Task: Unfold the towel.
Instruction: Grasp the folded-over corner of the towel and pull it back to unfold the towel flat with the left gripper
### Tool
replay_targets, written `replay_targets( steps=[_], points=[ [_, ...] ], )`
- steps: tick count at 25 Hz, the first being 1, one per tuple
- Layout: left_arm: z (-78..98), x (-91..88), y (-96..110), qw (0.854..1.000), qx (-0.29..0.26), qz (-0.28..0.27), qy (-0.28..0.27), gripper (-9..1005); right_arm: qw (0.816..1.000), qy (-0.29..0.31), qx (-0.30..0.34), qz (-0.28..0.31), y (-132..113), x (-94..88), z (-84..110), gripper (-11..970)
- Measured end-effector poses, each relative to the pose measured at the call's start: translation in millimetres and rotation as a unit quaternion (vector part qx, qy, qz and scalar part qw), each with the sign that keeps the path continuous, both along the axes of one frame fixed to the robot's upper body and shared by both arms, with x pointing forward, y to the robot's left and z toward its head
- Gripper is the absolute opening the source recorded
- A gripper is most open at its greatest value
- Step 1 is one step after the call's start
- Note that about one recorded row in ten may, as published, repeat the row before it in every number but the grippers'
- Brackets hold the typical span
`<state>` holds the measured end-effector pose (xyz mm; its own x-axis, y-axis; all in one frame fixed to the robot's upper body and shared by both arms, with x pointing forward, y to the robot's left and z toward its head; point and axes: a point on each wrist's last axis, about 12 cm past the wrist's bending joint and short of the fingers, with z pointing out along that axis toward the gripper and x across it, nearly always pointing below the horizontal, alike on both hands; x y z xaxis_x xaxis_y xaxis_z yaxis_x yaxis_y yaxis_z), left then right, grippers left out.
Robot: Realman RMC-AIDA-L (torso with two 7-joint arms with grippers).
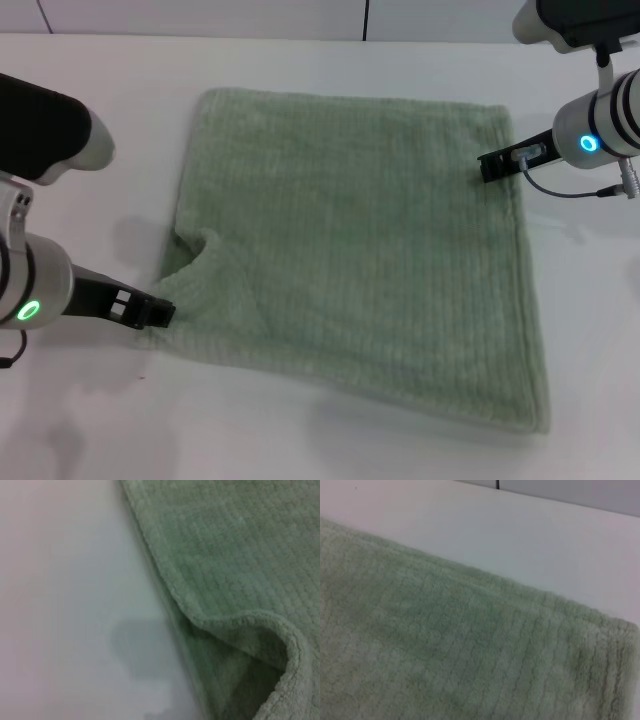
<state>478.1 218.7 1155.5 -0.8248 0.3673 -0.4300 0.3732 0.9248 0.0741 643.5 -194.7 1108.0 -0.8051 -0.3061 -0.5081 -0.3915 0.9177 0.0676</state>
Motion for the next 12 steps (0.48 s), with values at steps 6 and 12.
replay_targets(
  steps=[6, 12],
  points=[
    [0.0, -2.2, 7.3, 1.0, 0.002, 0.016, 0.009, 751, 1.0, 0.0, 0.0, 0.0, 0.1, 0.0, 0.2, -1],
    [-0.7, -5.4, 8.8, 0.999, 0.001, 0.031, 0.023, 767, 1.0, 0.005, -0.001, 0.001, 0.0, -0.8, -0.3, -1]
  ],
)
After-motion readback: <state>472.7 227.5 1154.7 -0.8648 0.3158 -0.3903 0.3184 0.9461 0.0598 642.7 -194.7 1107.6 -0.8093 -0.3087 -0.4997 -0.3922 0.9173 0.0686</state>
